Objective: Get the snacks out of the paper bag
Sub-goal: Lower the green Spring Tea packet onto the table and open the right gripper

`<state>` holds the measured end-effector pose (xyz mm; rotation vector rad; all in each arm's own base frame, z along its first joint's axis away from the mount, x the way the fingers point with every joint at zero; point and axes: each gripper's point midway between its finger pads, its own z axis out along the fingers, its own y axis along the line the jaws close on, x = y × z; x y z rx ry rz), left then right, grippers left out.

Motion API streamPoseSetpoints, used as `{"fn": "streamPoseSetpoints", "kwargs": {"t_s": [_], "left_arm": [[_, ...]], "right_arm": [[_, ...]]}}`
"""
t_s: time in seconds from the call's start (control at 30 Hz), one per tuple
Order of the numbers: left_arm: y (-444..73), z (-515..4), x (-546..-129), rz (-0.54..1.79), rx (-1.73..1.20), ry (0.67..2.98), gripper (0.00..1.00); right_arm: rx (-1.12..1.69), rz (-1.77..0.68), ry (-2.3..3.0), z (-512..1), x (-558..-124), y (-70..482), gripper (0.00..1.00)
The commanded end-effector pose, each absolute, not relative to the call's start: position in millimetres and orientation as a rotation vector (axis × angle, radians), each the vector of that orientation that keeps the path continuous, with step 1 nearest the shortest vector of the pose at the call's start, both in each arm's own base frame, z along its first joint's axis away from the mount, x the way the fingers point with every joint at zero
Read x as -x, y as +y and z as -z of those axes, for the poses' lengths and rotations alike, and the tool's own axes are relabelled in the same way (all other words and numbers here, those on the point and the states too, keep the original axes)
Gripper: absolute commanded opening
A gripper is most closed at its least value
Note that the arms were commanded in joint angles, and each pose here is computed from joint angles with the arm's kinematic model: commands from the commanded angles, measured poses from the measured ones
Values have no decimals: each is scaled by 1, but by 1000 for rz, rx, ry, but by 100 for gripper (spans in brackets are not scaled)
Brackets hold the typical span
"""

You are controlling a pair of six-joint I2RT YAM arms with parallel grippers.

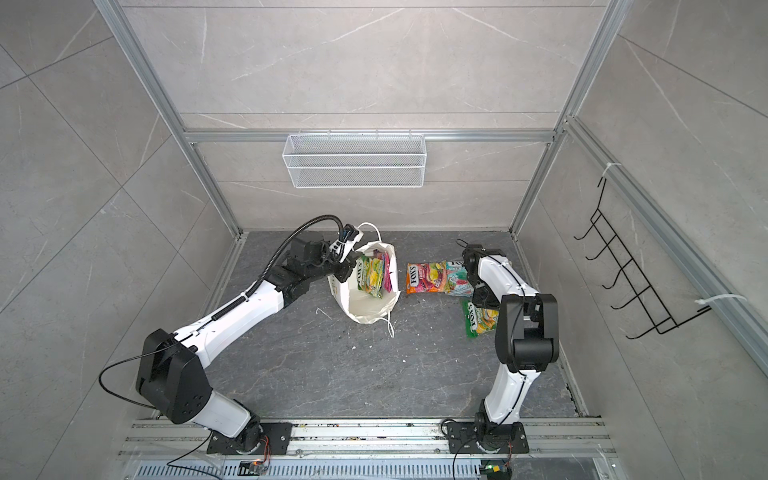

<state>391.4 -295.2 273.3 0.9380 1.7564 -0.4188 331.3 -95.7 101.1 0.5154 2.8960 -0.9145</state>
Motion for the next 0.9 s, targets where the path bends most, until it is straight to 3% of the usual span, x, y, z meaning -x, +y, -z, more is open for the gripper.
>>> {"fn": "streamPoseSetpoints", "kwargs": {"t_s": [0.0, 0.7, 0.87], "left_arm": [[-303, -298, -393, 443, -943, 1666, 0], [-305, -298, -394, 448, -942, 1673, 0], [-305, -300, -394, 449, -941, 1673, 0]], "right_arm": [[-558, 998, 2873, -105, -332, -108, 0], [-670, 1030, 2878, -105, -339, -144, 1], [-699, 1016, 2844, -115, -343, -145, 17]]}}
